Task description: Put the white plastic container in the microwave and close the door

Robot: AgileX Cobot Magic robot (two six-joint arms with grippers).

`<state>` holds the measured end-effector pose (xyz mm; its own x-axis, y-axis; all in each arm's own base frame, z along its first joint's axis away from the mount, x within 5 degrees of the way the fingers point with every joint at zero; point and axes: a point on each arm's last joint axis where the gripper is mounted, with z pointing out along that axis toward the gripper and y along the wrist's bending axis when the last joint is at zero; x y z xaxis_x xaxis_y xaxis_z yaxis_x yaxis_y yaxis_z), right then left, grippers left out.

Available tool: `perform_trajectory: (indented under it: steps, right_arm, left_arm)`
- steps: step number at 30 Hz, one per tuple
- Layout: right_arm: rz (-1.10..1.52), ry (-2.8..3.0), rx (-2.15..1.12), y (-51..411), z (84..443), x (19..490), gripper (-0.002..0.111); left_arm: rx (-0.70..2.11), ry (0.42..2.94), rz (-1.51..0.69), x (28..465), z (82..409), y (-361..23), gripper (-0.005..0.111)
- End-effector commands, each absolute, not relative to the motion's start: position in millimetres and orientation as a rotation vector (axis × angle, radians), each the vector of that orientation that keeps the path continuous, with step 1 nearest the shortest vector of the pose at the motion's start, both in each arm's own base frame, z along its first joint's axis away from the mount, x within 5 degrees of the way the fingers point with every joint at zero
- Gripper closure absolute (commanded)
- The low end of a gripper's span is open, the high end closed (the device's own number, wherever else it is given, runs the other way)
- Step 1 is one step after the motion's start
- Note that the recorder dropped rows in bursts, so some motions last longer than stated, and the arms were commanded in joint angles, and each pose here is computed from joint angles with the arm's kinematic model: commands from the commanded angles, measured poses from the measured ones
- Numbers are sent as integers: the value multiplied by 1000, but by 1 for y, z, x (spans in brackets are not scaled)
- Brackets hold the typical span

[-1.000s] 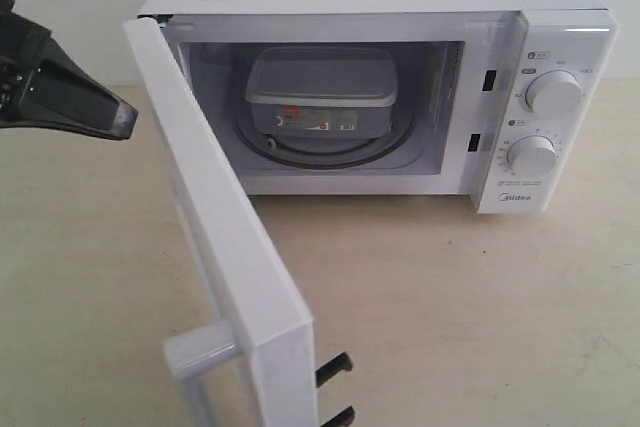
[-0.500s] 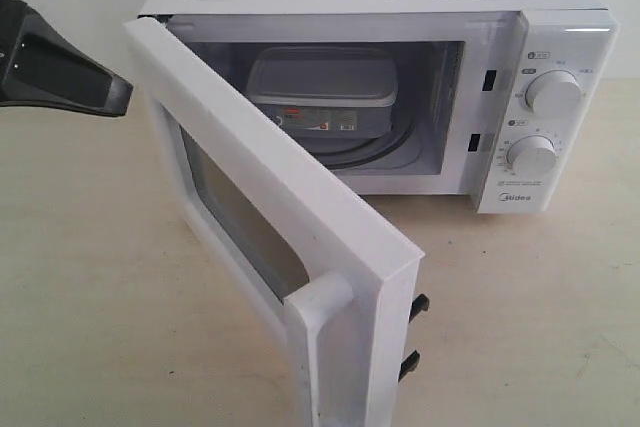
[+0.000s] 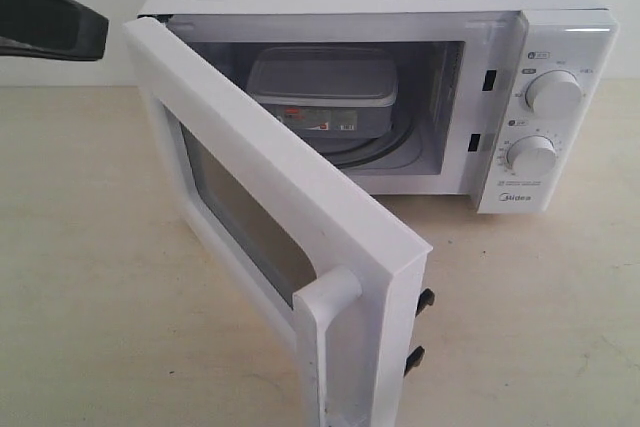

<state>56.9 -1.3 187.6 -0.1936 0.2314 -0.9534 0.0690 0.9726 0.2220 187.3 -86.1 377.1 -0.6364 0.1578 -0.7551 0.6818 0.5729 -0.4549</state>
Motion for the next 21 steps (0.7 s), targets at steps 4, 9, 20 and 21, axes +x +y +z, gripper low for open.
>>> perform_trajectory:
  steps: [4,9,20,21]
  right_arm:
    - [157,1397,174,-2,221,57,108]
    - [163,1292,160,-1,230,55,108]
    - [480,678,256,-6,281,26,108]
    - [494,687,260,-5,290,24,108]
  left_arm:
    - [678,2063,-1013,169,393,-87,102]
    - [689,2049,-1009,164,395,-87,102]
    - [685,2048,-1007,164,396,-87,102]
    - [685,2048,-1007,164,396,-87,102]
